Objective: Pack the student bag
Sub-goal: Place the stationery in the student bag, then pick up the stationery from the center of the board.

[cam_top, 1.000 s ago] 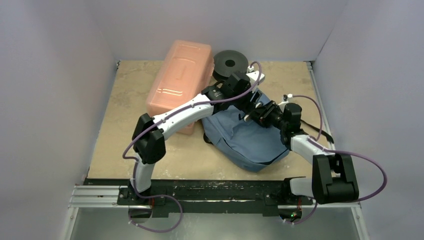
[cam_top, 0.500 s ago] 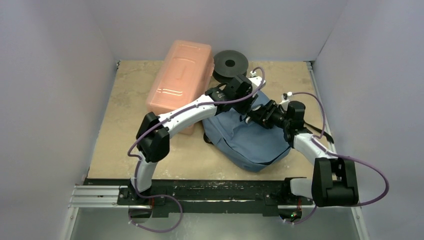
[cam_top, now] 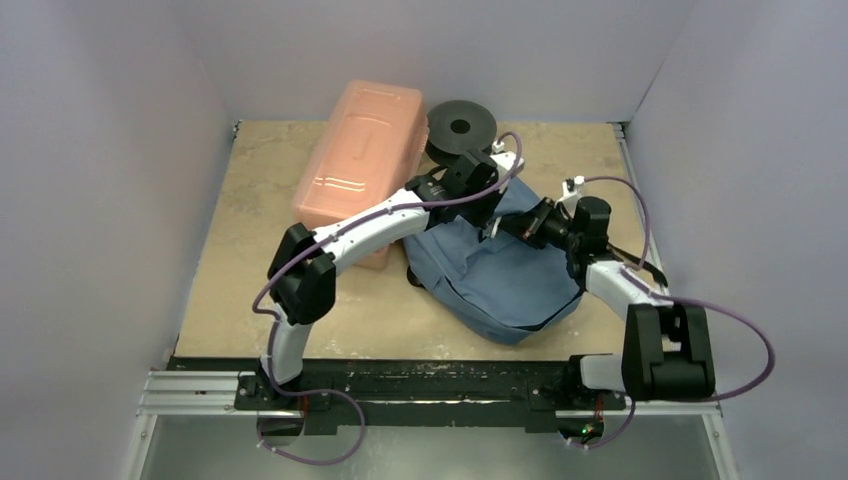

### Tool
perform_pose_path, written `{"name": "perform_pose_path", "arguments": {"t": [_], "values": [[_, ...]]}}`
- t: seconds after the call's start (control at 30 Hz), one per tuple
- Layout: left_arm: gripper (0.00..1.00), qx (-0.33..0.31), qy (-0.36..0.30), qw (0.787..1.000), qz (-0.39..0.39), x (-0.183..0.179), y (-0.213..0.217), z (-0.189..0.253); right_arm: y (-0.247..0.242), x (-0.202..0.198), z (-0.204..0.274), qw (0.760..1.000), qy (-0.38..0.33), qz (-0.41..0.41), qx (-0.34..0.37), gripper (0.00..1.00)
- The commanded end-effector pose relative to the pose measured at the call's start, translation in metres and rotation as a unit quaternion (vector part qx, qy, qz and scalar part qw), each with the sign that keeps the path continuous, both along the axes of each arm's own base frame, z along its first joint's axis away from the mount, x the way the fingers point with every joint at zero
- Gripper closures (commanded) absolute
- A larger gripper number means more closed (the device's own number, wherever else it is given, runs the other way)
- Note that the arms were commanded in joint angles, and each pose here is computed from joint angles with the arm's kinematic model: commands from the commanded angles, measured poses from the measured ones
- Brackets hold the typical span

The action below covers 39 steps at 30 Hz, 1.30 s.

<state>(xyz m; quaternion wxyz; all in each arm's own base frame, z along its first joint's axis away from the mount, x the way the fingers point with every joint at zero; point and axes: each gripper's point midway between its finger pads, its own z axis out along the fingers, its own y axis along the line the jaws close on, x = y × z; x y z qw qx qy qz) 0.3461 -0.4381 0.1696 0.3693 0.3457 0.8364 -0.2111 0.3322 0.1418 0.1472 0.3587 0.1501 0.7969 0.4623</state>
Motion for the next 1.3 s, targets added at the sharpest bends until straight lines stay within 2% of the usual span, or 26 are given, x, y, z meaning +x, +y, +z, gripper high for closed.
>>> {"name": "perform_pose_path", "arguments": {"t": [0.0, 0.1, 0.2, 0.27, 0.33, 0.37, 0.43, 0.47, 0.53, 0.67, 0.7, 0.77, 0.87, 0.97, 1.13, 1.2, 1.27], "values": [[1.00, -0.108, 0.016, 0.994, -0.028, -0.027, -0.011, 0.064, 0.019, 0.037, 0.019, 0.997, -0.069, 0.004, 0.024, 1.00], [1.00, -0.128, 0.038, 0.991, -0.022, -0.027, -0.008, 0.067, 0.042, 0.042, 0.043, 0.991, -0.110, 0.014, 0.080, 1.00], [1.00, -0.151, 0.070, 0.985, -0.040, -0.030, -0.009, 0.063, 0.050, 0.029, 0.045, 0.987, -0.105, 0.064, 0.102, 1.00], [1.00, -0.153, 0.075, 0.984, -0.047, -0.031, -0.009, 0.064, 0.024, 0.027, 0.024, 0.994, -0.080, 0.033, 0.061, 1.00], [1.00, -0.150, 0.080, 0.984, -0.044, -0.030, -0.004, 0.069, 0.004, 0.024, 0.014, 0.998, -0.056, 0.010, -0.011, 0.99], [0.95, -0.145, 0.088, 0.985, -0.041, -0.031, 0.001, 0.071, -0.007, 0.017, 0.005, 0.997, -0.036, -0.001, -0.064, 0.95], [0.70, -0.123, 0.089, 0.988, -0.016, -0.037, 0.023, 0.080, -0.027, 0.005, 0.021, 0.989, -0.034, -0.032, -0.144, 0.85], [0.64, -0.117, 0.086, 0.989, -0.002, -0.039, 0.032, 0.082, -0.035, -0.002, 0.025, 0.984, -0.029, -0.040, -0.169, 0.81], [0.56, -0.110, 0.073, 0.991, 0.038, -0.054, 0.068, 0.104, -0.053, -0.012, 0.037, 0.972, -0.021, -0.062, -0.225, 0.74], [0.54, -0.077, 0.040, 0.986, 0.143, -0.093, 0.162, 0.109, -0.066, -0.025, 0.058, 0.955, -0.040, -0.077, -0.283, 0.59], [0.54, -0.044, 0.040, 0.979, 0.195, -0.102, 0.196, 0.084, -0.059, -0.026, 0.066, 0.954, -0.059, -0.072, -0.286, 0.52], [0.54, -0.027, 0.036, 0.959, 0.281, -0.126, 0.253, 0.057, -0.044, -0.025, 0.073, 0.952, -0.086, -0.054, -0.289, 0.43], [0.56, -0.022, 0.032, 0.923, 0.382, -0.157, 0.319, 0.017, -0.025, -0.027, 0.076, 0.952, -0.107, -0.017, -0.285, 0.36], [0.55, -0.032, 0.037, 0.872, 0.487, -0.181, 0.374, -0.009, -0.002, -0.033, 0.083, 0.952, -0.128, 0.024, -0.276, 0.32], [0.48, -0.046, 0.053, 0.778, 0.624, -0.193, 0.423, -0.041, 0.012, -0.041, 0.082, 0.950, -0.138, 0.050, -0.274, 0.32], [0.43, -0.045, 0.083, 0.764, 0.639, -0.184, 0.422, -0.053, 0.015, -0.045, 0.084, 0.951, -0.141, 0.056, -0.271, 0.32], [0.42, -0.031, 0.125, 0.740, 0.660, -0.175, 0.427, -0.068, 0.017, -0.048, 0.085, 0.950, -0.144, 0.061, -0.269, 0.32]]}}
